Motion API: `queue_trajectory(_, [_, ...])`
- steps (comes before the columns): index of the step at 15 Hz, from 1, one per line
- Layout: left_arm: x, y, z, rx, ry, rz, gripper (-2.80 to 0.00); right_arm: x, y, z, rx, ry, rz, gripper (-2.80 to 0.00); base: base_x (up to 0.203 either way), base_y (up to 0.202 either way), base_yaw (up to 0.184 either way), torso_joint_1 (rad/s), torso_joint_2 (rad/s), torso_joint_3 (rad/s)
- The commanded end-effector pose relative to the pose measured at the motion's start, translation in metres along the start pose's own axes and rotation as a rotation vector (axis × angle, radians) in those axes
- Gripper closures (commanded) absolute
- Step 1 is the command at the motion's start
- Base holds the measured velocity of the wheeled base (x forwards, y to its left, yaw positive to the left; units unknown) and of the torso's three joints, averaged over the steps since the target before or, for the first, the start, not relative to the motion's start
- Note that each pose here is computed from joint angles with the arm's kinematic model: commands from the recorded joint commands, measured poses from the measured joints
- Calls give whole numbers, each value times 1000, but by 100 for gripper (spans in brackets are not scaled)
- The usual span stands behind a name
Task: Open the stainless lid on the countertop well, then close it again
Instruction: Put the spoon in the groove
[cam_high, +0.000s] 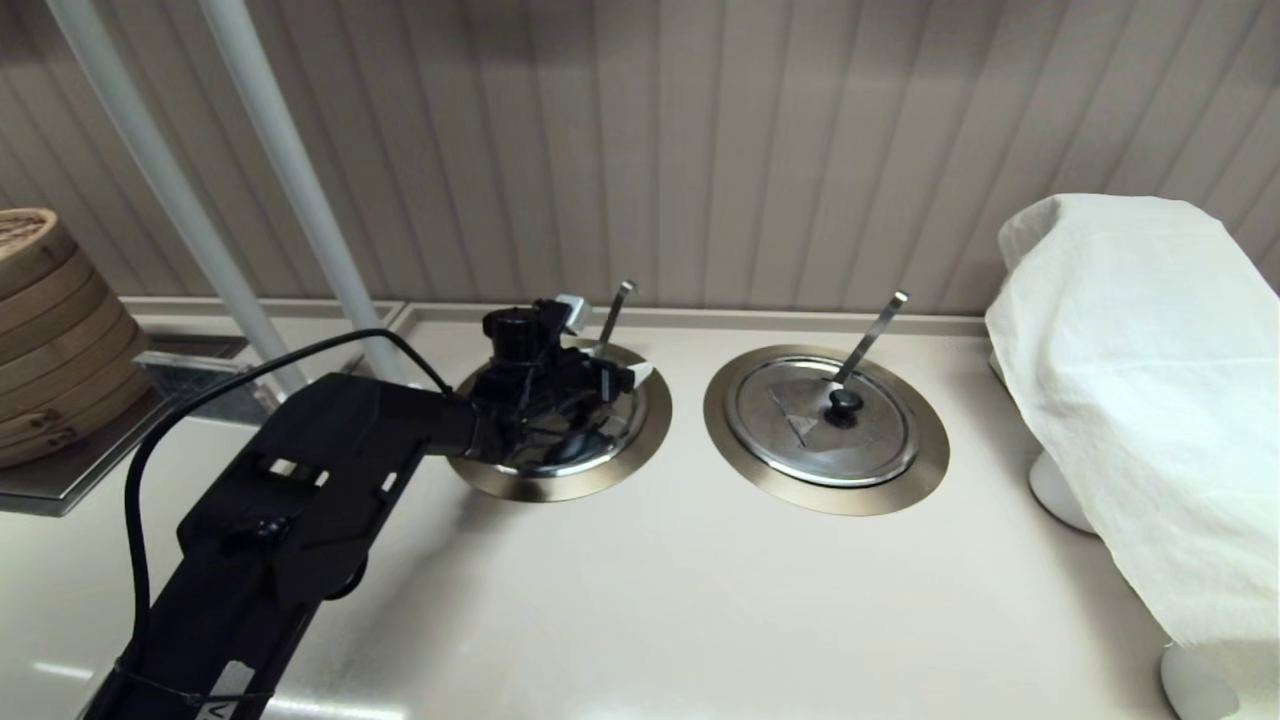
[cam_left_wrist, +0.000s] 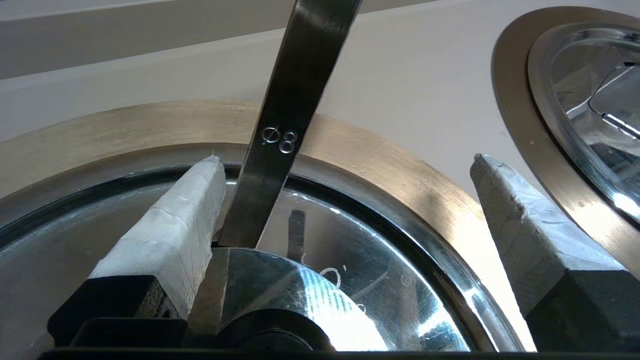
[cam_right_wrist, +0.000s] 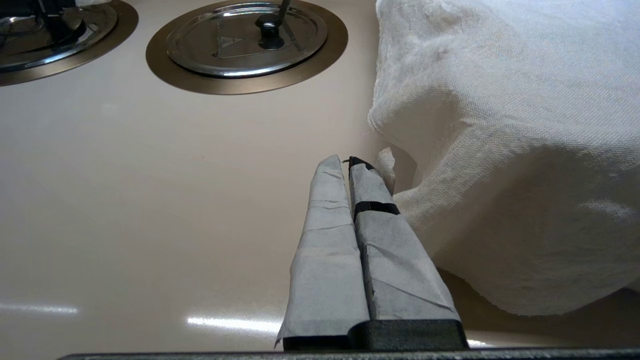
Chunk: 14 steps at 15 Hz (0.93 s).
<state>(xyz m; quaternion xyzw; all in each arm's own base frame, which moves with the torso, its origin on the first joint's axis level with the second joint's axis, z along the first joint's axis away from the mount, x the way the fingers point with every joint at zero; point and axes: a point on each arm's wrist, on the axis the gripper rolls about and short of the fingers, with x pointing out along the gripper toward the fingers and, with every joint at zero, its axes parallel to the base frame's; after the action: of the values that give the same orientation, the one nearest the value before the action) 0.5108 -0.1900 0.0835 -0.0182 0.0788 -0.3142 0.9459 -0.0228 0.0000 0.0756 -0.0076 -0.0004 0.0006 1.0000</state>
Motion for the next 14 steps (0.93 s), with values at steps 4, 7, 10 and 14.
queue_trajectory(4, [1,-7,-3,-3,13,-14,-280,0,0,0,0,1,0,0,0,0,0,0,0,0])
queue_trajectory(7, [0,-11,-6,-5,27,-21,-280,0,0,0,0,-1,0,0,0,0,0,0,0,0])
queue_trajectory(10, [0,-14,-8,-5,36,-26,-280,0,0,0,0,1,0,0,0,0,0,0,0,0])
queue_trajectory(14, [-1,-17,-8,-4,42,-32,-280,0,0,0,0,1,0,0,0,0,0,0,0,0])
